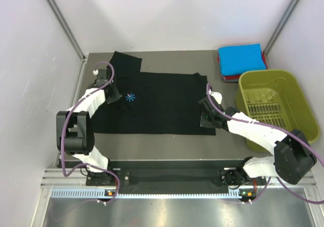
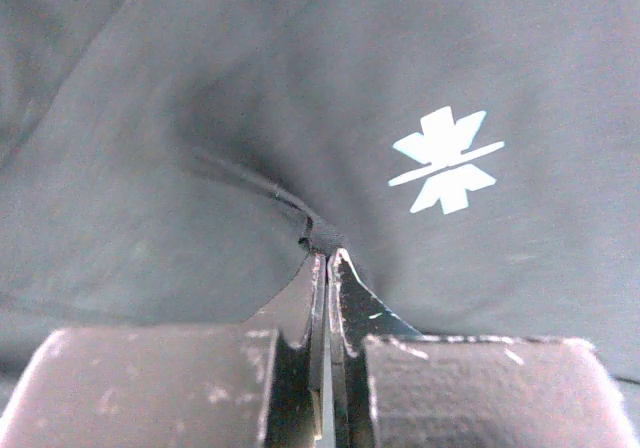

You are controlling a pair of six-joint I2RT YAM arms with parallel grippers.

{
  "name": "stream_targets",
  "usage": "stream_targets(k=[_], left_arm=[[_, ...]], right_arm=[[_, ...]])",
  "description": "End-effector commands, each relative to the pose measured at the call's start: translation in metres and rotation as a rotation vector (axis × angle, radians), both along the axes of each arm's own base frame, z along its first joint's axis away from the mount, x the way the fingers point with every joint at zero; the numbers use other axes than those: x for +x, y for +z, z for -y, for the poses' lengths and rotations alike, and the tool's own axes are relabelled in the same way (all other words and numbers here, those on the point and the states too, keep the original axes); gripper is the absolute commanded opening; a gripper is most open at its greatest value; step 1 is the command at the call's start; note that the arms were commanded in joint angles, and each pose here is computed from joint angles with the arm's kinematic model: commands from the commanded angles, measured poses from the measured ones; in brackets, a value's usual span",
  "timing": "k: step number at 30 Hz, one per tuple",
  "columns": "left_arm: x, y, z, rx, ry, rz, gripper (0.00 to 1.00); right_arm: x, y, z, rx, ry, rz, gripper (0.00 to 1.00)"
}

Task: Fold and stack the t-shirts
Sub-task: Fold the tshirt

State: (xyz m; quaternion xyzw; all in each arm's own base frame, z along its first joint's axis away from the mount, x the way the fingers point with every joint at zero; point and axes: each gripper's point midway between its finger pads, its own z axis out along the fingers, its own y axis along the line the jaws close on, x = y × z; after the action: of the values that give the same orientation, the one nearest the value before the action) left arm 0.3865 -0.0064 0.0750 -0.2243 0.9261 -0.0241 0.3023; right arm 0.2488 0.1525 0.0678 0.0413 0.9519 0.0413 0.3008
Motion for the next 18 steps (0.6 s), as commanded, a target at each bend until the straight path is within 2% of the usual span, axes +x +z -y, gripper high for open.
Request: stream_targets(k=[1, 8, 10, 13, 18], left_arm=[[0.031, 0.020, 0.010, 0.047, -0.080, 0.074, 0.00], [0.073, 0.033, 0.039, 0.006, -0.179, 0.184, 0.00], [0.082, 0.037, 0.054, -0.041, -0.241, 0.204, 0.00], [0.088, 0.030, 0.073, -0.074, -0.323, 0.195, 0.00], [0.084, 0.007, 0.095, -0.045, -0.445, 0.114, 0.01]], right_arm=[[0.013, 0.022, -0.004, 0.013, 0.000, 0.068, 0.31], [0.014, 0.024, -0.001, -0.007, 0.000, 0.069, 0.31], [0.015, 0.024, -0.001, -0.011, 0.000, 0.068, 0.32], [0.016, 0.028, 0.000, -0.020, -0.005, 0.074, 0.31], [0.019, 0.033, 0.000, -0.018, -0.010, 0.081, 0.32]])
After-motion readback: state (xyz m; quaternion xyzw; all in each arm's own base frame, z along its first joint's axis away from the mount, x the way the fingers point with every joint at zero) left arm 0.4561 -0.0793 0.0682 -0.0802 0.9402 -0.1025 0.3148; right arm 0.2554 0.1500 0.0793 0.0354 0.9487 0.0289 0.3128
